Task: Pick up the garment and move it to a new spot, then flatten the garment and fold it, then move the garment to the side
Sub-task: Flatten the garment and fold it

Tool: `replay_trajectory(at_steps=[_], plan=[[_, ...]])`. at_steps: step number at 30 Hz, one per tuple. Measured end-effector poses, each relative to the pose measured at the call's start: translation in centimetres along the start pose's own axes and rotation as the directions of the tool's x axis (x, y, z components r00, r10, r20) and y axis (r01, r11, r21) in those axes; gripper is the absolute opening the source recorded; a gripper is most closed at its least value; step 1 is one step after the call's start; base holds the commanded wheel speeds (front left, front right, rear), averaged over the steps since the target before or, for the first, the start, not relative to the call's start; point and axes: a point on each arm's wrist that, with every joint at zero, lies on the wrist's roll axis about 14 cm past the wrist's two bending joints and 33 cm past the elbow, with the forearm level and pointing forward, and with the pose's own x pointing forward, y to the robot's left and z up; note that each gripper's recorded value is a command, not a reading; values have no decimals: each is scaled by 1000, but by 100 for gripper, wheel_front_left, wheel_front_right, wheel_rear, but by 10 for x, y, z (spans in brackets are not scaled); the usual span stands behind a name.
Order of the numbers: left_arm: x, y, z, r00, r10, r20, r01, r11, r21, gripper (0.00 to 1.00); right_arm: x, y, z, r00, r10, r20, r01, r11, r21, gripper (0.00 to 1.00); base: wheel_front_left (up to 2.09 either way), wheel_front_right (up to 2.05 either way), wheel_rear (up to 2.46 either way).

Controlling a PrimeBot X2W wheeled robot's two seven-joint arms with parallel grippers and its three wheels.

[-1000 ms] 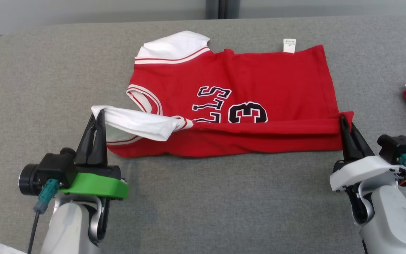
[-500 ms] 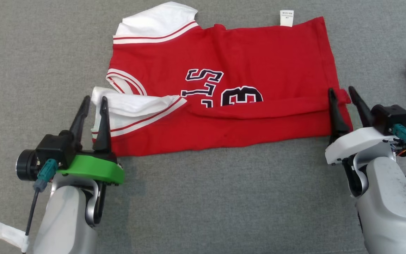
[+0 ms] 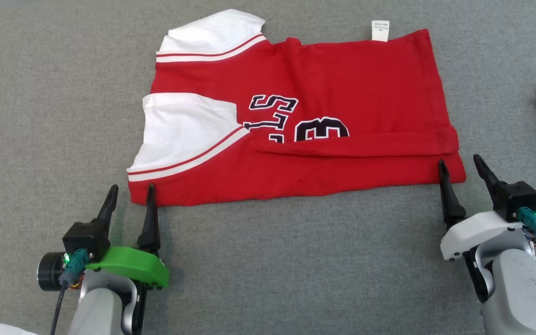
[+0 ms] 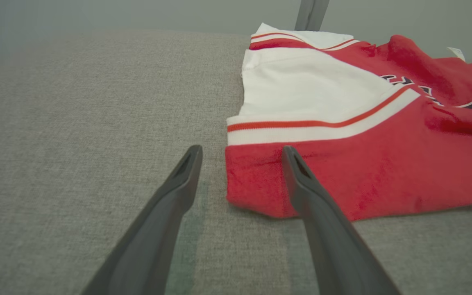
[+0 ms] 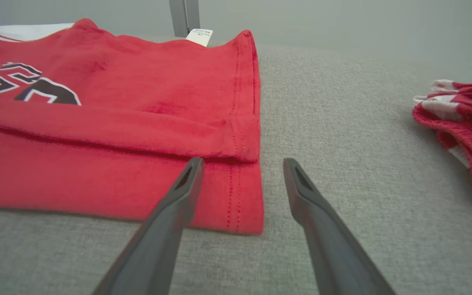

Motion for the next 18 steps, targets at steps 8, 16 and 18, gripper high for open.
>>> replay_trajectory(at_steps=[8, 16, 18], plan=[[5, 2, -23, 997, 8, -73, -10, 1000, -26, 100, 1, -5, -23, 998, -15, -67, 14, 1000, -7, 100, 0, 0, 0], [7, -8, -43, 991, -20, -135, 13, 999, -51, 0, 8, 2, -38, 993, 8, -116, -9, 1000, -7, 33, 0, 0, 0], [5, -13, -48, 988, -34, -151, 23, 997, -74, 0, 8, 8, -39, 992, 22, -121, -20, 1000, 15, 0, 0, 0, 0]])
